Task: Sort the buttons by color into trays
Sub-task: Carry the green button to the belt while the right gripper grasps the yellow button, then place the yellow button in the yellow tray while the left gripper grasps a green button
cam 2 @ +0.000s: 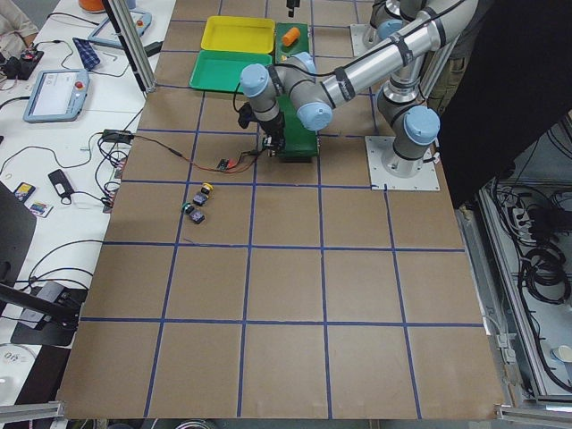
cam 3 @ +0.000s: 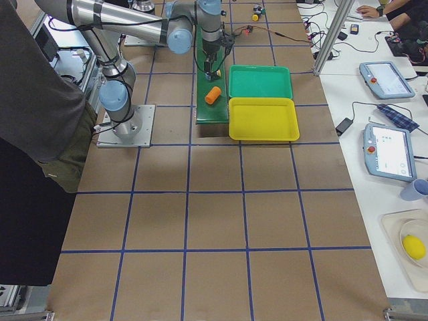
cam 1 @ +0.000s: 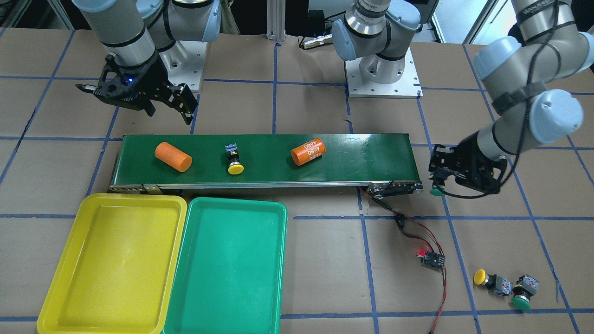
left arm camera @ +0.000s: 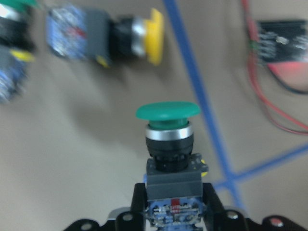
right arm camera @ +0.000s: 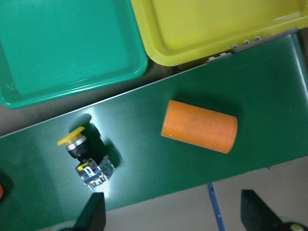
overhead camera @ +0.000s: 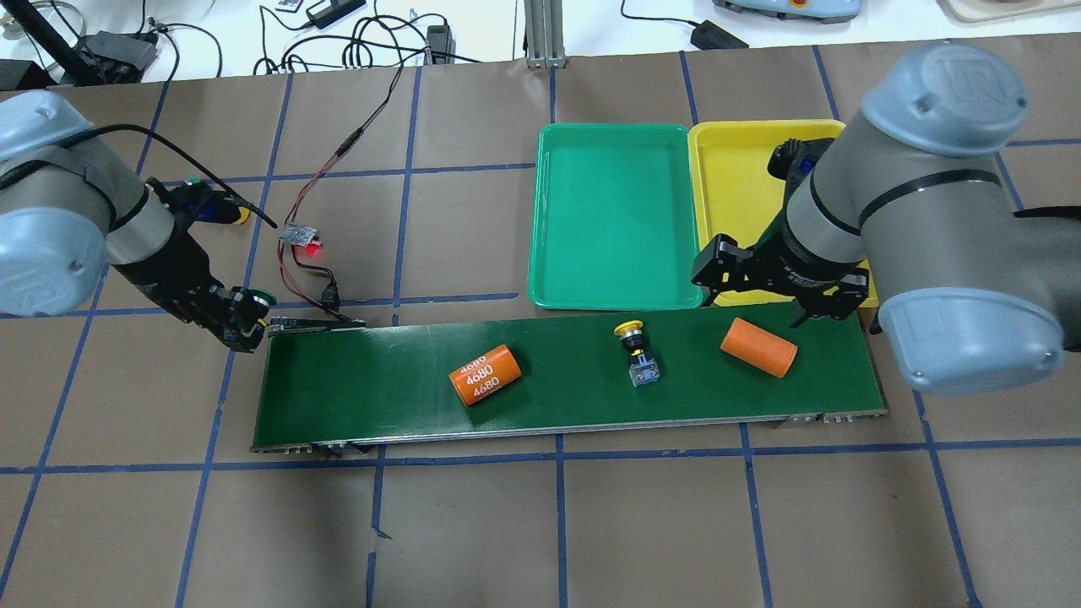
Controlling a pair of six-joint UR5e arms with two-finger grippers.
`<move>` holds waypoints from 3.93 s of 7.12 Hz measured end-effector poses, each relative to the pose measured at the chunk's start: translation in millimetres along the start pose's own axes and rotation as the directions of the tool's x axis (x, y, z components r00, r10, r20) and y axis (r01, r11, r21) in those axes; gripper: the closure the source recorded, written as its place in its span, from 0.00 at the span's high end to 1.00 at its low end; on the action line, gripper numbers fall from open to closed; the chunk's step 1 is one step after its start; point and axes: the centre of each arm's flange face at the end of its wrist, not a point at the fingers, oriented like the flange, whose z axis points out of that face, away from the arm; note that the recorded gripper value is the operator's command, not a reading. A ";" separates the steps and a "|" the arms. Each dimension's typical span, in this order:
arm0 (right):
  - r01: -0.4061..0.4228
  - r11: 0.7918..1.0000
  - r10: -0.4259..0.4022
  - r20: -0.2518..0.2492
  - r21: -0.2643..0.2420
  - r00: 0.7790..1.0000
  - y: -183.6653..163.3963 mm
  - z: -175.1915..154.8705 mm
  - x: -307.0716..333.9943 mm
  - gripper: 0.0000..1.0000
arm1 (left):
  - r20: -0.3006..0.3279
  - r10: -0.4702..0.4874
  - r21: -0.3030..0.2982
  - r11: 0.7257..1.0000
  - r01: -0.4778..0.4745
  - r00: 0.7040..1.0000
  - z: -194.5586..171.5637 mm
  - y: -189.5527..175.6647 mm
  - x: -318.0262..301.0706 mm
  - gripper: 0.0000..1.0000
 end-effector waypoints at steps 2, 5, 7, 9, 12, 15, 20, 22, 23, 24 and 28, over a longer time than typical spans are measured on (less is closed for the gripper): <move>0.078 0.997 -0.079 -0.026 -0.011 0.997 2.9 32.8 -30.9 1.00 | 0.014 -0.056 -0.018 0.998 0.056 0.998 18.2 23.3 57.8 0.19; 0.097 0.993 -0.101 -0.059 -0.063 0.993 -7.2 82.3 -38.2 1.00 | 0.044 -0.116 -0.018 0.993 0.116 0.992 34.0 14.0 99.6 0.84; 0.096 0.988 -0.105 -0.070 -0.117 0.992 -10.2 110.1 -38.1 1.00 | 0.051 -0.119 0.012 0.993 0.118 0.992 28.3 9.3 100.3 1.00; 0.082 0.982 -0.098 -0.090 -0.167 0.991 -9.0 135.5 -34.7 0.25 | 0.061 -0.144 0.076 0.987 0.139 0.988 5.7 0.4 83.7 1.00; 0.069 0.977 -0.092 -0.104 -0.203 0.990 -5.0 140.3 -30.6 0.00 | 0.088 -0.064 0.113 0.992 0.054 0.994 -50.0 -57.6 -23.7 1.00; 0.063 0.985 -0.079 -0.095 -0.161 0.992 -11.7 114.2 -29.5 0.00 | 0.156 0.111 0.070 0.990 -0.123 0.981 -58.4 -127.0 -132.6 1.00; -0.034 0.996 0.039 -0.066 0.080 0.997 -134.1 46.7 5.3 0.00 | 0.244 0.369 0.065 0.917 -0.395 0.897 -28.3 -201.0 -275.4 1.00; 0.013 0.983 0.013 -0.141 0.181 0.990 -191.6 63.5 17.8 0.00 | 0.253 0.360 0.077 0.918 -0.390 0.898 -4.5 -207.5 -312.0 0.90; 0.032 0.980 0.000 -0.160 0.196 0.987 -215.4 77.3 25.8 0.01 | 0.251 0.356 0.081 0.919 -0.386 0.900 1.4 -208.4 -317.8 0.79; 0.034 0.981 -0.001 -0.168 0.192 0.986 -232.6 95.1 37.2 0.22 | 0.248 0.352 0.083 0.920 -0.382 0.902 4.0 -209.5 -318.6 0.70; 0.070 0.984 -0.039 -0.181 0.165 0.983 -254.5 142.8 58.8 1.00 | 0.232 0.350 0.095 0.920 -0.380 0.907 7.2 -214.3 -311.7 0.44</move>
